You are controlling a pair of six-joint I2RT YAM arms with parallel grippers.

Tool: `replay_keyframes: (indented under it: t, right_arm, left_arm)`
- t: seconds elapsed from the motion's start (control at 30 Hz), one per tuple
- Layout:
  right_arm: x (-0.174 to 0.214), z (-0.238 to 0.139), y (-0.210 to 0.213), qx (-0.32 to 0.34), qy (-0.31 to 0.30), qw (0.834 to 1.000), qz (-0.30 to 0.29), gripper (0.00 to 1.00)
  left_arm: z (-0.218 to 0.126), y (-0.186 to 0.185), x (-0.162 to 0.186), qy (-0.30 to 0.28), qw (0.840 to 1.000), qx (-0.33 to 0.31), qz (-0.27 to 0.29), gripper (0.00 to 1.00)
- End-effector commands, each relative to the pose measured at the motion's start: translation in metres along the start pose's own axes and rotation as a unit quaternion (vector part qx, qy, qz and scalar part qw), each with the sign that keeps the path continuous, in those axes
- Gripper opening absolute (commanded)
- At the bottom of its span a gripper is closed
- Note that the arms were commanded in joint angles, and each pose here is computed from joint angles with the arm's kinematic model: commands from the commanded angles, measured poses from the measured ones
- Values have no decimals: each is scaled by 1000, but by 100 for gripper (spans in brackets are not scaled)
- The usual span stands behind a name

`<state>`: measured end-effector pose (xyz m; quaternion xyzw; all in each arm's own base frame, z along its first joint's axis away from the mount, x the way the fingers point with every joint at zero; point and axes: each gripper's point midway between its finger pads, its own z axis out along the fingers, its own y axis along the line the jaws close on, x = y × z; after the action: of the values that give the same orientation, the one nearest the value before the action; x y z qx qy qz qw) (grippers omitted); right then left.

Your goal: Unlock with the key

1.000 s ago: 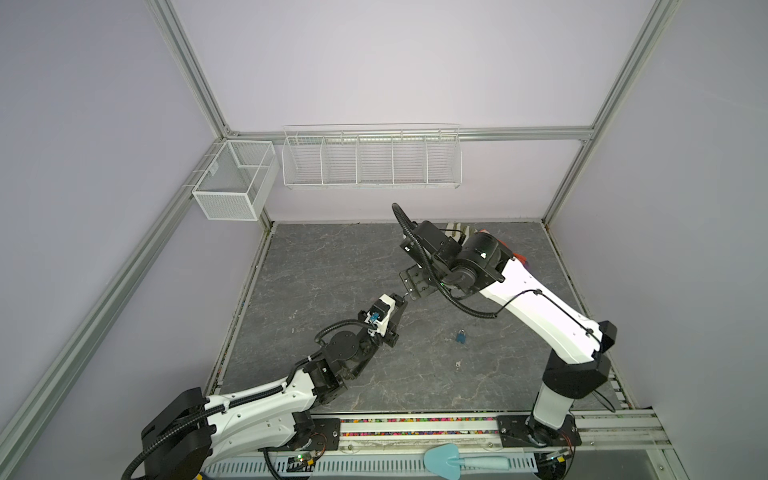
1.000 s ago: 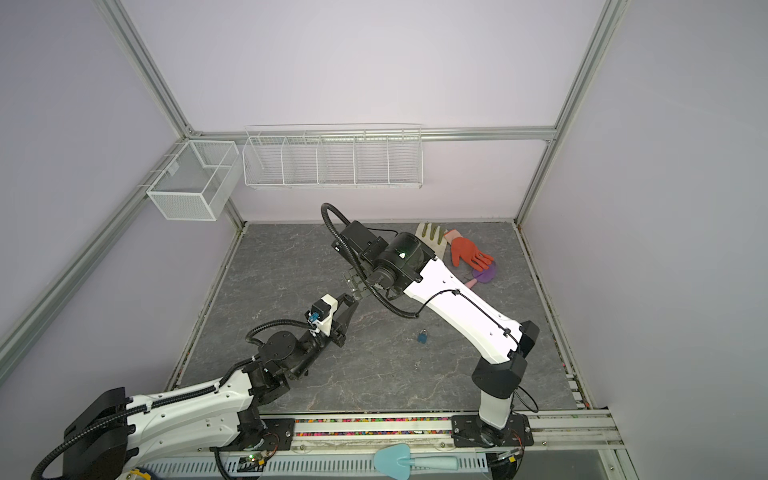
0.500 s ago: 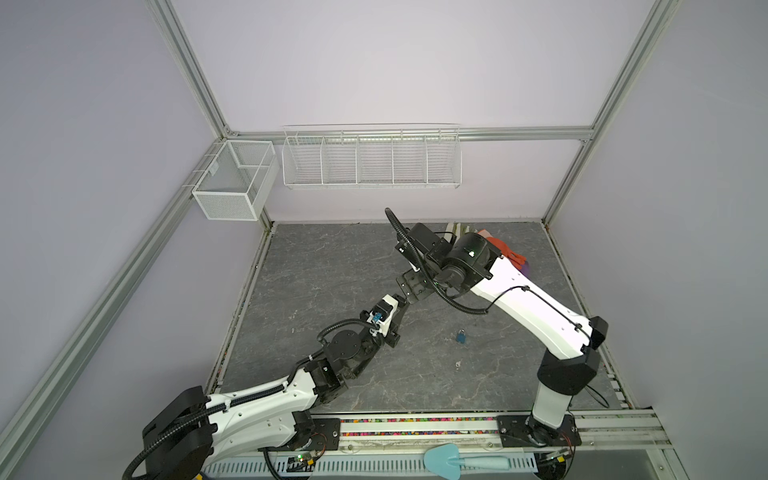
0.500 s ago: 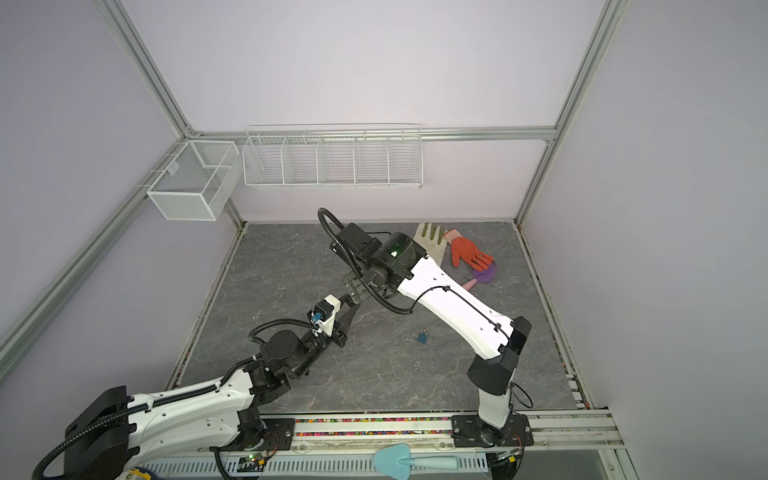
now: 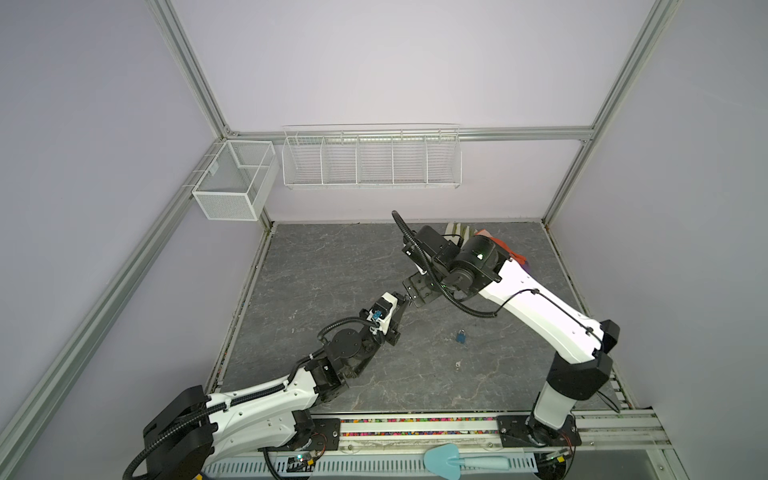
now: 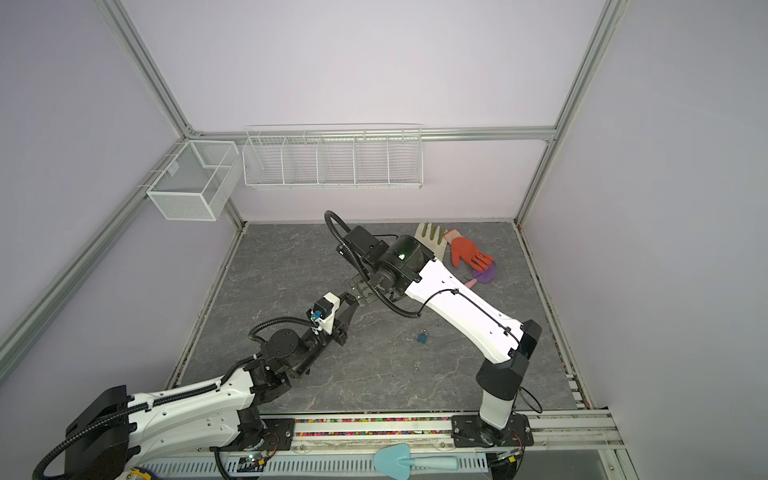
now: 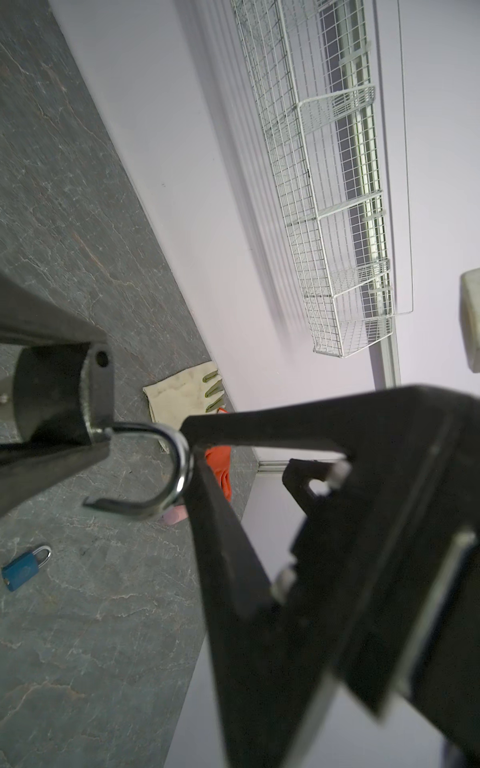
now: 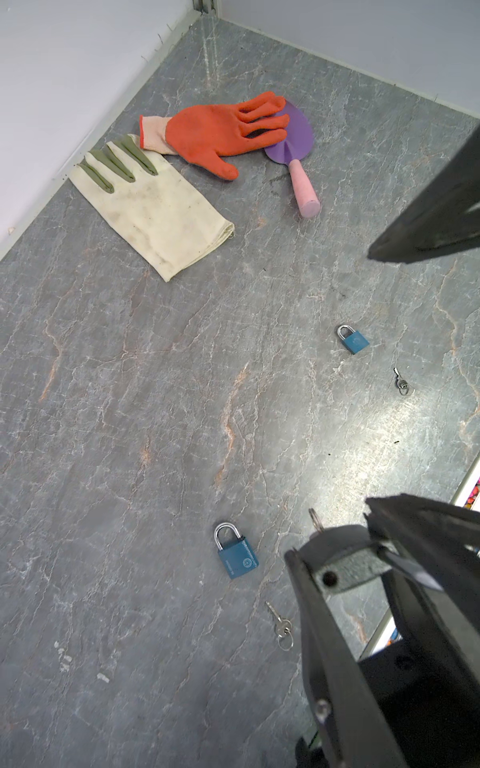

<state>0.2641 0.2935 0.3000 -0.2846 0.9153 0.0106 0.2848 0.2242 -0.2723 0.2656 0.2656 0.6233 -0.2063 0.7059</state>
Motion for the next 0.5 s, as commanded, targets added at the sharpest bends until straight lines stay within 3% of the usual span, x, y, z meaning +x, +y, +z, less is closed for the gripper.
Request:
replay_keyframes:
  t: [0.0, 0.3, 0.47]
  right_arm:
    - [-1, -21, -3, -19, -25, 999, 9, 88]
    - [5, -35, 21, -90, -40, 995, 4, 88]
    - [6, -23, 26, -84, -30, 996, -1, 88]
  left_arm:
    - [3, 4, -23, -27, 999, -10, -20, 0]
    - [5, 5, -20, -12, 999, -13, -34, 0]
    - [6, 4, -22, -9, 999, -12, -36, 0]
